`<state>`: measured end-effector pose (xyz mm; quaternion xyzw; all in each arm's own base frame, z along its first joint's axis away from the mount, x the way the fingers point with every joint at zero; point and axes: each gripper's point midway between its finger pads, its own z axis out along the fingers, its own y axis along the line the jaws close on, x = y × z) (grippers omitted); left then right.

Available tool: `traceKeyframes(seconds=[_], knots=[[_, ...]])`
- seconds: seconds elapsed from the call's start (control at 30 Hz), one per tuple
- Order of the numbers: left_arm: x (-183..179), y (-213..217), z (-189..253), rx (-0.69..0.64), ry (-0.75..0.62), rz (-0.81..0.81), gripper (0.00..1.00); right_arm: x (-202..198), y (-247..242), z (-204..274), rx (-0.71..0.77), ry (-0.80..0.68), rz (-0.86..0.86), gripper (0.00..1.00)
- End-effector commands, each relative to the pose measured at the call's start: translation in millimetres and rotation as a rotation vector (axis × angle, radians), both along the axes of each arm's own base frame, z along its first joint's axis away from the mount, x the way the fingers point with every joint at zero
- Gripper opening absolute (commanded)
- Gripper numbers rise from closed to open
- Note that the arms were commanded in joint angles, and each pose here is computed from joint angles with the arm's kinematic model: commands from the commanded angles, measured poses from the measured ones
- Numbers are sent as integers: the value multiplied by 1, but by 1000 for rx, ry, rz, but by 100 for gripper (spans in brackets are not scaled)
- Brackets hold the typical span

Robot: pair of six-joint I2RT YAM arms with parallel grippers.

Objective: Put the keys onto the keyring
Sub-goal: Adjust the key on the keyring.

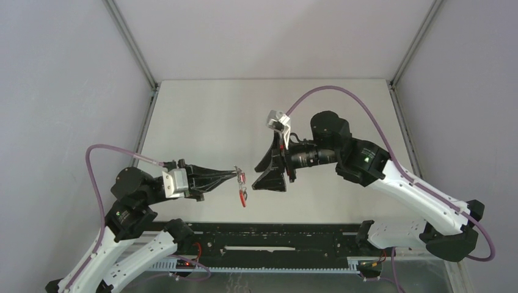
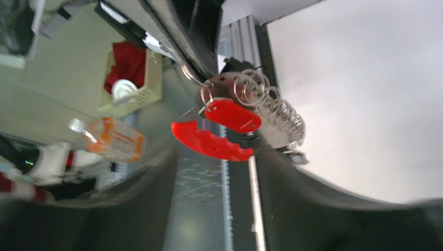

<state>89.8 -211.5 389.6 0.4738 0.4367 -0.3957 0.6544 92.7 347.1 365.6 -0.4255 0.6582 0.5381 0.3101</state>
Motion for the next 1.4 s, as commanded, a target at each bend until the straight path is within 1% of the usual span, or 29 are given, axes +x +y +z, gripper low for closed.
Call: traceKeyframes(seconds=[0.0, 0.03, 0.23, 0.43, 0.53, 0.6, 0.63, 0.7, 0.73, 0.8, 0.87, 0.9, 0.93, 0.97, 1.0, 1.03, 1.1, 1.17, 1.2, 1.27, 1.33, 1.37], knots=[[-13, -3, 4, -19, 8, -74, 0, 5, -7, 50, 114, -208, 3, 97], [-16, -5, 2, -9, 20, -98, 0, 4, -6, 55, 134, -247, 20, 99], [-31, -13, -8, 21, 96, -213, 0, -4, 10, 68, 228, -458, 82, 100], [-34, -14, -6, 22, 110, -233, 0, -4, 17, 76, 281, -520, 77, 100], [-34, -13, -4, 18, 108, -231, 0, -2, 17, 74, 261, -511, 70, 100], [-35, -12, -2, 14, 104, -230, 0, -1, 13, 71, 247, -468, 66, 100], [-35, -12, -2, 13, 103, -230, 0, 3, 10, 72, 260, -405, 30, 100], [-35, -12, -1, 10, 100, -227, 0, 22, 1, 88, 338, -206, -181, 100], [-35, -11, 0, 8, 100, -224, 0, 25, -6, 89, 358, -165, -222, 100], [-35, -11, 2, 4, 99, -222, 0, 27, -18, 86, 419, -149, -276, 100], [-35, -11, 3, 2, 97, -219, 0, 31, -21, 83, 460, -193, -300, 100], [-34, -11, 4, 0, 95, -217, 0, 34, -23, 81, 455, -215, -319, 100], [-35, -11, 3, -3, 115, -218, 0, 35, -25, 79, 439, -237, -323, 96], [-35, -11, 4, -5, 122, -218, 0, 33, -26, 80, 431, -263, -317, 88], [-34, -11, 3, -8, 128, -217, 0, 30, -28, 79, 420, -284, -309, 84], [-34, -11, 4, -11, 131, -216, 0, 26, -28, 78, 411, -301, -294, 81], [-33, -13, 4, -16, 140, -216, 0, 23, -28, 75, 373, -328, -286, 80], [-29, -14, 3, -22, 158, -208, 0, 19, -27, 72, 330, -346, -258, 72], [-27, -15, 4, -30, 166, -205, 0, 17, -25, 71, 308, -349, -242, 69], [-24, -16, 6, -42, 188, -204, 0, 9, -19, 65, 265, -353, -168, 66], [-20, -18, 8, -50, 213, -203, 0, -1, -11, 58, 223, -342, -63, 65], [-19, -20, 7, -48, 227, -208, 0, -7, -10, 59, 221, -331, -6, 62]])
